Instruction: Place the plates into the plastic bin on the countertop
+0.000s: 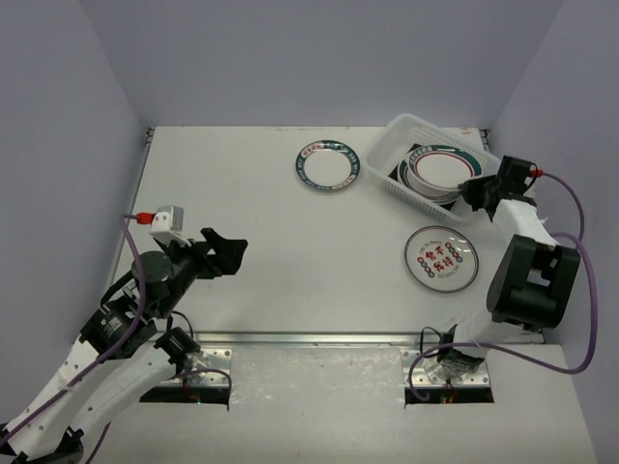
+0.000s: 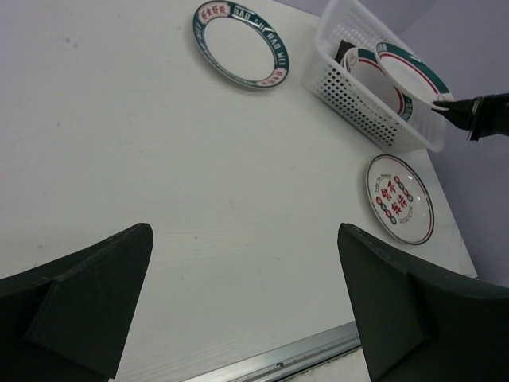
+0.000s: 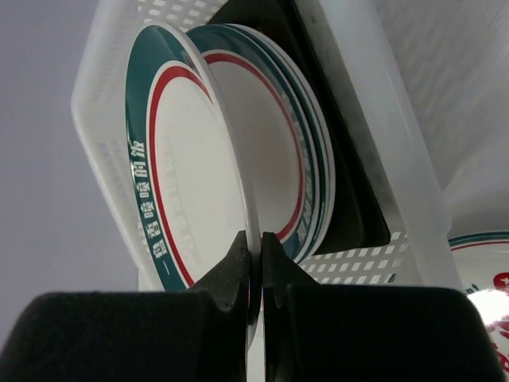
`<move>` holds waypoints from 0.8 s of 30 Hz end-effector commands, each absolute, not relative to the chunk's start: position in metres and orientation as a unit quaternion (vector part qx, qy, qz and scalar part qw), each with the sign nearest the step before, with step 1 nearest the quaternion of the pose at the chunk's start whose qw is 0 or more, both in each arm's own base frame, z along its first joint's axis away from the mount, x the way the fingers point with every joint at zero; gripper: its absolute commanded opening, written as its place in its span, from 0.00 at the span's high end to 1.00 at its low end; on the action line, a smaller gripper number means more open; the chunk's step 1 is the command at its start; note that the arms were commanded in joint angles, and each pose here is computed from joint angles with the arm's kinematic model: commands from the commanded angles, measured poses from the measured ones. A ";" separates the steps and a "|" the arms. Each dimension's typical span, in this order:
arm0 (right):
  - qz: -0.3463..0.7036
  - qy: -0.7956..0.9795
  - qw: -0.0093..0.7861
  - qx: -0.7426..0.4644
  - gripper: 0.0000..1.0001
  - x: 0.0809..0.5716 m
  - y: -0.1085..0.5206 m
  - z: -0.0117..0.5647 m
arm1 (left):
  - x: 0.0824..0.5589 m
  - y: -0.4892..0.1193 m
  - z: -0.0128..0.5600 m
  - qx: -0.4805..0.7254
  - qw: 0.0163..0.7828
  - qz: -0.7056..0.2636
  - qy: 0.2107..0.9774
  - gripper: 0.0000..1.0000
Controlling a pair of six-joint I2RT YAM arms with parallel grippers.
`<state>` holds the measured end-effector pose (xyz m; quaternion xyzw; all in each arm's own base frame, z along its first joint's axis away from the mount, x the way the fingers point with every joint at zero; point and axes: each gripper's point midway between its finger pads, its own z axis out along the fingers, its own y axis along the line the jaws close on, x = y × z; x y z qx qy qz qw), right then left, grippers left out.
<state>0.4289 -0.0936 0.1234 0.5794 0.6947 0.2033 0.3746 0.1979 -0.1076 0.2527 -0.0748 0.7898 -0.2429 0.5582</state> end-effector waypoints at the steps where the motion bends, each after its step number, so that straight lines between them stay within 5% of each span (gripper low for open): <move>1: 0.199 0.684 0.419 0.564 0.89 0.452 -0.106 0.145 | 0.200 -0.115 0.257 -0.055 0.561 -0.250 0.787 0.00; 3: 0.206 0.711 0.396 0.543 0.53 0.463 -0.101 0.144 | 0.200 -0.115 0.258 -0.055 0.563 -0.252 0.785 0.00; 6: 0.194 0.738 0.377 0.526 0.32 0.462 -0.094 0.139 | 0.199 -0.115 0.259 -0.052 0.566 -0.258 0.782 0.00; 13: 0.167 0.744 0.403 0.505 0.05 0.435 -0.081 0.152 | 0.202 -0.117 0.256 -0.052 0.561 -0.252 0.787 0.00; 24: 0.192 0.819 0.375 0.389 0.01 0.420 -0.024 0.173 | 0.218 -0.137 0.223 -0.066 0.509 -0.246 0.822 0.00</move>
